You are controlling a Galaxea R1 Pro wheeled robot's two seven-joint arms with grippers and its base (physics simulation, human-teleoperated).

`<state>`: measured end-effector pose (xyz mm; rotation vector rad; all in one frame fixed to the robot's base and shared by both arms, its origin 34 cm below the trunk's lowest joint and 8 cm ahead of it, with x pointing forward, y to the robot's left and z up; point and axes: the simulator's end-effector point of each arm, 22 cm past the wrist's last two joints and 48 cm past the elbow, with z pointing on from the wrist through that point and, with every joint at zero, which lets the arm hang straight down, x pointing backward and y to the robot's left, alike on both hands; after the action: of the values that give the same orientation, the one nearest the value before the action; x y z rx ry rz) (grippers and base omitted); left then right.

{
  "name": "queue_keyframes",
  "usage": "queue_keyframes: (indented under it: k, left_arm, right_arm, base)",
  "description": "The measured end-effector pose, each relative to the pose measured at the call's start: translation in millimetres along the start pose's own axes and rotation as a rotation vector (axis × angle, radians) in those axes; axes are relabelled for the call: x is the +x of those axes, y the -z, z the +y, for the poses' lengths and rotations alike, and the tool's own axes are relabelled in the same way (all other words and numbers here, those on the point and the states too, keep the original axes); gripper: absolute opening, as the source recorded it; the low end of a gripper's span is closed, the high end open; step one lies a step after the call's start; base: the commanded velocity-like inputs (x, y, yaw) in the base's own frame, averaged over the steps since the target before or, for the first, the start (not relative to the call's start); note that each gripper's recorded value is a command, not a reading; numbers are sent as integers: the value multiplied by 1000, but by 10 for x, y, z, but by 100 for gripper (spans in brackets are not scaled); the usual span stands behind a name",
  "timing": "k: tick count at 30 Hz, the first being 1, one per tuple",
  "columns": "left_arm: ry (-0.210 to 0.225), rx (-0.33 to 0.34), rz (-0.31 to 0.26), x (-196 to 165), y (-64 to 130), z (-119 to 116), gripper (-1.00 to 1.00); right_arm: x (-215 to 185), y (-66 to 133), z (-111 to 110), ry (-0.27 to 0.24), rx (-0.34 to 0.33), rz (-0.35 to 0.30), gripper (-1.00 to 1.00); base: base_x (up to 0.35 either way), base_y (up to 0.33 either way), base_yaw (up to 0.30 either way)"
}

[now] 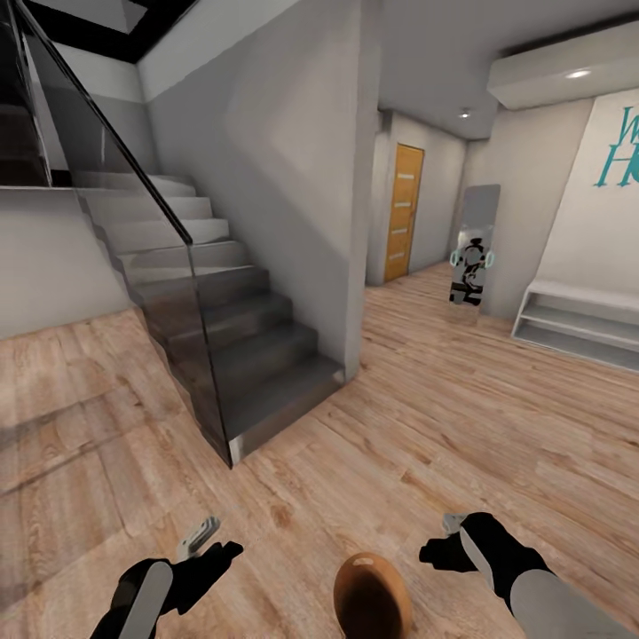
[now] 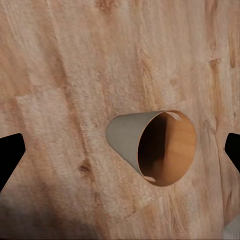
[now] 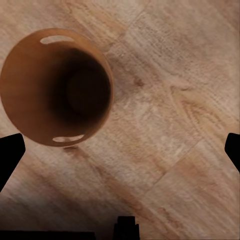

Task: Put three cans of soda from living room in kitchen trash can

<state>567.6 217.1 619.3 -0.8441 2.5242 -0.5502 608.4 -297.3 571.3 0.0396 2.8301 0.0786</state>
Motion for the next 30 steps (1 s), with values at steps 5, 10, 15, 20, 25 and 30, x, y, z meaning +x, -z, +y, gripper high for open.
queue_keyframes:
  k: [5,10,15,20,25,30]
  left_arm:
    - [3,-6,-5,25,-85,77,100]
    - [5,-7,-8,52,-164,130,100]
    - [3,-2,-5,105,-247,138,100]
    - [-4,12,-16,96,-296,115,100]
    - [-17,29,-52,8,-285,79,100]
    - [-17,27,-50,50,-364,141,100]
  right_arm:
    - [94,-103,-11,-4,2,14,100]
    - [167,-200,-17,-5,2,23,100]
    - [185,-310,272,9,-13,22,100]
    - [129,-381,652,38,7,0,100]
    - [-78,-314,703,35,10,-27,100]
    - [-76,-365,707,34,10,-25,100]
  base:
    - [0,0,9]
    - [0,0,2]
    - [0,0,0]
    - [0,0,0]
    - [0,0,0]
    - [0,0,0]
